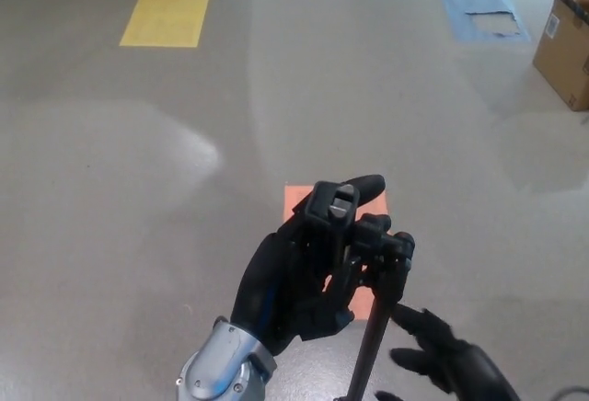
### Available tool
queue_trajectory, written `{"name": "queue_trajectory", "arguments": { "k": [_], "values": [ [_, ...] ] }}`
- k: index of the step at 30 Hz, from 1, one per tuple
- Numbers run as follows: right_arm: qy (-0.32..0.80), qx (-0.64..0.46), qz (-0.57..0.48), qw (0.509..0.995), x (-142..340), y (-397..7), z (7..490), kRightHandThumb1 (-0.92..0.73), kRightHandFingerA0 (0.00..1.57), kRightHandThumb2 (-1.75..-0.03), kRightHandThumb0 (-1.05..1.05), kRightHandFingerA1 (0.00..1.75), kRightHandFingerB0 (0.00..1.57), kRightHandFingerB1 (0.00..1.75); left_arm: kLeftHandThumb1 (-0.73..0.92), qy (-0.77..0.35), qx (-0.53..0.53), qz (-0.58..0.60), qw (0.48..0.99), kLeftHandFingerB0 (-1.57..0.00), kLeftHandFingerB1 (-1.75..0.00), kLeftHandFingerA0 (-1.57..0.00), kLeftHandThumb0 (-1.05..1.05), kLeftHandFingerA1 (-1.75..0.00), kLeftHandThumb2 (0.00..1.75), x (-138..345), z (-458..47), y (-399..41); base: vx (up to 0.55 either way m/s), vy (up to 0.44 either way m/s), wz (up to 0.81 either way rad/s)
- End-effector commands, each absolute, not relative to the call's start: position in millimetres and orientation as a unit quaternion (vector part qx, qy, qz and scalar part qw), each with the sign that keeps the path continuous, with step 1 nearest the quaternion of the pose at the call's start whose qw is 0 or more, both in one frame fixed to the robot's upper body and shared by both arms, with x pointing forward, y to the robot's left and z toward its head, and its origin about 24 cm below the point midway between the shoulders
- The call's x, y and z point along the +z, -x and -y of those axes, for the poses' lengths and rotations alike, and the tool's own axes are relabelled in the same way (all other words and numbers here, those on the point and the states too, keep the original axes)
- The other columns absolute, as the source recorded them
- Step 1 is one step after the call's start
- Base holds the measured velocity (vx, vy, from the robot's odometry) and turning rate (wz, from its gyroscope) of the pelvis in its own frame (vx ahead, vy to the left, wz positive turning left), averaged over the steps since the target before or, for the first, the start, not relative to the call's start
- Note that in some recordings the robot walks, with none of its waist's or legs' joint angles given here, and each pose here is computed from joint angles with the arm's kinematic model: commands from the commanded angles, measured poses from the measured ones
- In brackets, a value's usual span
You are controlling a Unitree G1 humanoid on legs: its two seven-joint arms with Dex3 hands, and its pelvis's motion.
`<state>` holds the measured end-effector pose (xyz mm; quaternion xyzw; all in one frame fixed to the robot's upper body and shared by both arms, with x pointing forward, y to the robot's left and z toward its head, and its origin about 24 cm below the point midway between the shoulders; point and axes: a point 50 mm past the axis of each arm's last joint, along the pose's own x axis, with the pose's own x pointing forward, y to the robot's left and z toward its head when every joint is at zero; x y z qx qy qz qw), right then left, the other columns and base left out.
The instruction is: A phone stand is kept on the floor and the robot uses both its hands to grab it and uses its left hand to extend the phone stand by pulling it upwards
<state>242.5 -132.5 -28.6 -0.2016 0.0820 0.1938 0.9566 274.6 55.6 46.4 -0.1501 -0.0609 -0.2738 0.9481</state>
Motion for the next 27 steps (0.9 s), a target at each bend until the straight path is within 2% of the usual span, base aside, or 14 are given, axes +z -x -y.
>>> {"name": "queue_trajectory", "arguments": {
  "k": [1, 3, 5, 6, 8, 13, 14, 17, 18, 19, 21, 24, 25, 27],
  "values": [
    [0.275, 0.197, -0.038, 0.94, -25.7, -256.4, 126.6, -0.53, 0.23, -0.87, -0.61, 0.6, 0.02, 0.46, 0.68, 0.192, -0.28, 0.047, 0.94, -0.15, -0.58, -0.08, -1.05, -0.68, 0.63, 45.0, -37.3, -267.0, 0.0, 0.0, 0.0],
    [0.284, 0.211, -0.06, 0.933, -26.1, -274.0, 116.3, -0.71, 0.0, -0.67, -0.75, 0.33, 0.0, 0.07, 0.52, 0.193, -0.279, 0.057, 0.939, -0.14, -0.56, -0.15, -1.05, -0.65, 1.01, 51.5, -36.9, -269.9, 0.0, 0.0, 0.0],
    [0.264, 0.218, -0.091, 0.935, -29.9, -284.4, 104.9, -0.54, 0.02, -0.91, -0.73, 0.47, 0.01, 0.22, 0.67, 0.195, -0.282, 0.063, 0.937, -0.18, -0.55, -0.13, -1.05, -0.64, 0.64, 54.9, -36.5, -268.7, 0.0, 0.0, 0.0],
    [0.262, 0.186, -0.093, 0.942, -34.3, -285.1, 95.4, -0.51, 0.17, -0.89, -0.71, 0.67, 0.0, 0.3, 0.53, 0.195, -0.282, 0.066, 0.937, -0.16, -0.56, -0.15, -1.04, -0.63, 1.01, 56.1, -35.8, -266.7, 0.0, 0.0, 0.0],
    [0.256, 0.181, -0.111, 0.943, -36.9, -286.8, 87.6, -0.69, 0.11, -0.61, -0.73, 0.68, 0.0, 0.33, 0.53, 0.193, -0.283, 0.069, 0.937, -0.16, -0.56, -0.16, -1.04, -0.62, 1.01, 57.3, -35.7, -265.7, 0.0, 0.0, 0.0],
    [0.256, 0.18, -0.134, 0.94, -40.6, -288.6, 79.1, -0.69, 0.08, -0.61, -0.73, 0.64, 0.0, 0.31, 0.53, 0.191, -0.282, 0.068, 0.938, -0.16, -0.56, -0.16, -1.04, -0.63, 1.01, 58.0, -34.9, -263.7, 0.0, 0.0, 0.0],
    [0.236, 0.157, -0.135, 0.949, -43.1, -287.1, 74.9, -0.65, 0.54, -0.6, -0.63, 0.89, 0.53, 0.85, 0.68, 0.189, -0.28, 0.07, 0.939, -0.27, -0.5, -0.21, -1.05, -0.62, 0.63, 58.0, -34.3, -263.3, 0.0, 0.0, 0.0],
    [0.205, 0.105, -0.126, 0.965, -46.8, -283.7, 68.1, -0.67, 0.82, -0.61, -0.54, 1.21, 0.83, 1.15, 0.49, 0.183, -0.268, 0.073, 0.943, -0.33, -0.54, -0.26, -1.05, -0.64, 0.94, 58.5, -33.3, -263.9, 0.0, 0.0, 0.0],
    [0.235, 0.089, -0.139, 0.958, -48.0, -285.1, 67.1, -0.75, 1.03, -0.72, -0.51, 1.53, 0.94, 1.61, 0.31, 0.214, -0.225, 0.067, 0.948, -0.95, -0.65, -0.69, -0.83, -0.8, 0.78, 59.3, -34.0, -266.1, 0.0, 0.0, 0.0],
    [0.249, 0.084, -0.129, 0.956, -46.1, -284.9, 66.4, -0.65, 0.66, -1.01, -0.44, 1.05, 0.55, 0.95, 0.27, 0.2, -0.202, 0.077, 0.956, -1.24, -1.13, -1.18, -0.65, -1.14, 0.74, 61.2, -34.0, -267.7, 0.0, 0.0, 0.0],
    [0.266, 0.073, -0.102, 0.956, -43.2, -282.0, 66.3, -0.64, 0.64, -1.05, -0.37, 0.93, 0.46, 0.77, 0.22, 0.167, -0.156, 0.095, 0.969, -1.39, -1.45, -1.32, -0.55, -1.31, 0.72, 66.3, -33.3, -270.0, 0.0, 0.0, 0.0],
    [0.269, 0.063, -0.1, 0.956, -45.4, -282.0, 67.6, -0.67, 0.75, -1.06, -0.44, 1.11, 0.58, 0.96, 0.24, 0.174, -0.142, 0.092, 0.97, -1.4, -1.58, -1.43, -0.39, -1.41, 0.74, 68.4, -33.3, -271.7, 0.0, 0.0, 0.0],
    [0.317, 0.05, -0.082, 0.944, -46.5, -279.8, 69.2, -0.77, 0.29, -0.62, -0.36, 0.87, 0.34, 0.84, 0.08, 0.2, -0.134, 0.081, 0.967, -1.57, -1.52, -1.57, -0.6, -1.52, 0.85, 69.8, -32.9, -271.6, 0.0, 0.0, 0.0],
    [0.378, 0.064, -0.074, 0.921, -47.9, -281.3, 72.9, -0.83, 0.23, -0.63, -0.41, 0.91, 0.27, 0.9, 0.08, 0.21, -0.131, 0.076, 0.966, -1.57, -1.52, -1.57, -0.6, -1.52, 0.85, 70.4, -32.8, -271.7, 0.0, 0.0, 0.0]
  ]
}}
